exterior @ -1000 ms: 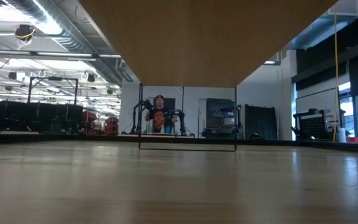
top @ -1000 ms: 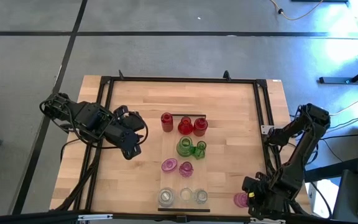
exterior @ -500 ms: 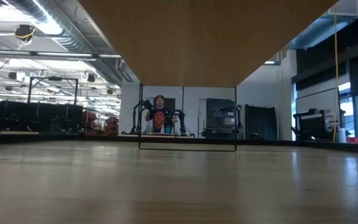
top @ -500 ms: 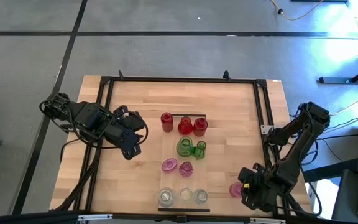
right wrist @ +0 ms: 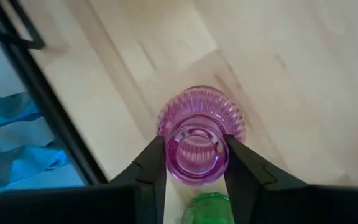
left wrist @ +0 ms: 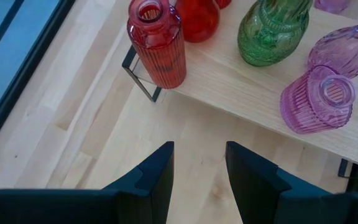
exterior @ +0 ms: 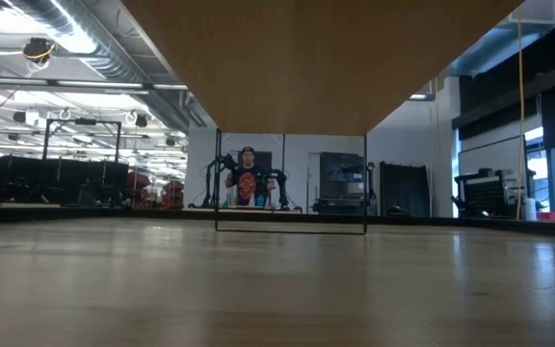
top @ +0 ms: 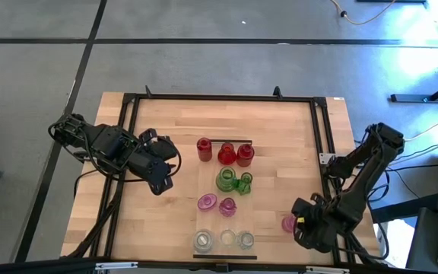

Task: Sort vases onto shelf
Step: Put the pink vase on the shelf aligned with the other pink vases

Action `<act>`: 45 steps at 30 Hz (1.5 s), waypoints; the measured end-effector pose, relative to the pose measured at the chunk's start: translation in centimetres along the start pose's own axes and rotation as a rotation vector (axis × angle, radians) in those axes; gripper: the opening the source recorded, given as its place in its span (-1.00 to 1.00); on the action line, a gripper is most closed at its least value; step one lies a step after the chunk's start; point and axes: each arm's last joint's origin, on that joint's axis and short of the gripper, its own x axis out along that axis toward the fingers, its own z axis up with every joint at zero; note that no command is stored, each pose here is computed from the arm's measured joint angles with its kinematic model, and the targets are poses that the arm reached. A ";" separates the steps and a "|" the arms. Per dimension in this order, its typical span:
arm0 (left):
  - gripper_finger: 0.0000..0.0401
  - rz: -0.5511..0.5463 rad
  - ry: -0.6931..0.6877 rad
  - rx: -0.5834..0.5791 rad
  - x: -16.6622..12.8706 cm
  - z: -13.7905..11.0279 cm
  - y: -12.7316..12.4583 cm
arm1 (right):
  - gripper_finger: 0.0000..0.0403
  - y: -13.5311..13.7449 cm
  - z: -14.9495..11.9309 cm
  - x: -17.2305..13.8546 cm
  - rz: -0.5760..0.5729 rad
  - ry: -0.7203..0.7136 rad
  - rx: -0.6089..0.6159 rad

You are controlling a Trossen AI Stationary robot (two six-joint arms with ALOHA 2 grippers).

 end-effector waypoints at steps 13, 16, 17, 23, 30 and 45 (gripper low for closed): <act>-0.31 0.012 -0.005 0.020 0.1 0.1 0.2 | -0.48 -1.2 4.3 -4.1 0.036 0.003 -0.030; -0.31 0.012 -0.005 0.020 0.1 0.1 0.2 | -0.49 -1.1 5.9 -5.5 0.060 -0.016 -0.049; -0.31 0.012 -0.005 0.020 0.1 0.1 0.2 | -0.49 -1.1 6.4 -6.0 0.062 -0.021 -0.059; -0.31 0.013 -0.005 0.019 0.1 0.1 0.2 | -0.49 -1.3 8.6 -9.7 0.113 -0.053 -0.119; -0.31 0.020 -0.009 0.013 0.1 0.2 0.3 | -0.49 -1.5 10.5 -12.9 0.184 -0.073 -0.166; -0.31 0.032 -0.009 -0.009 0.3 0.5 0.6 | -0.49 3.3 14.4 -13.6 0.094 -0.017 -0.363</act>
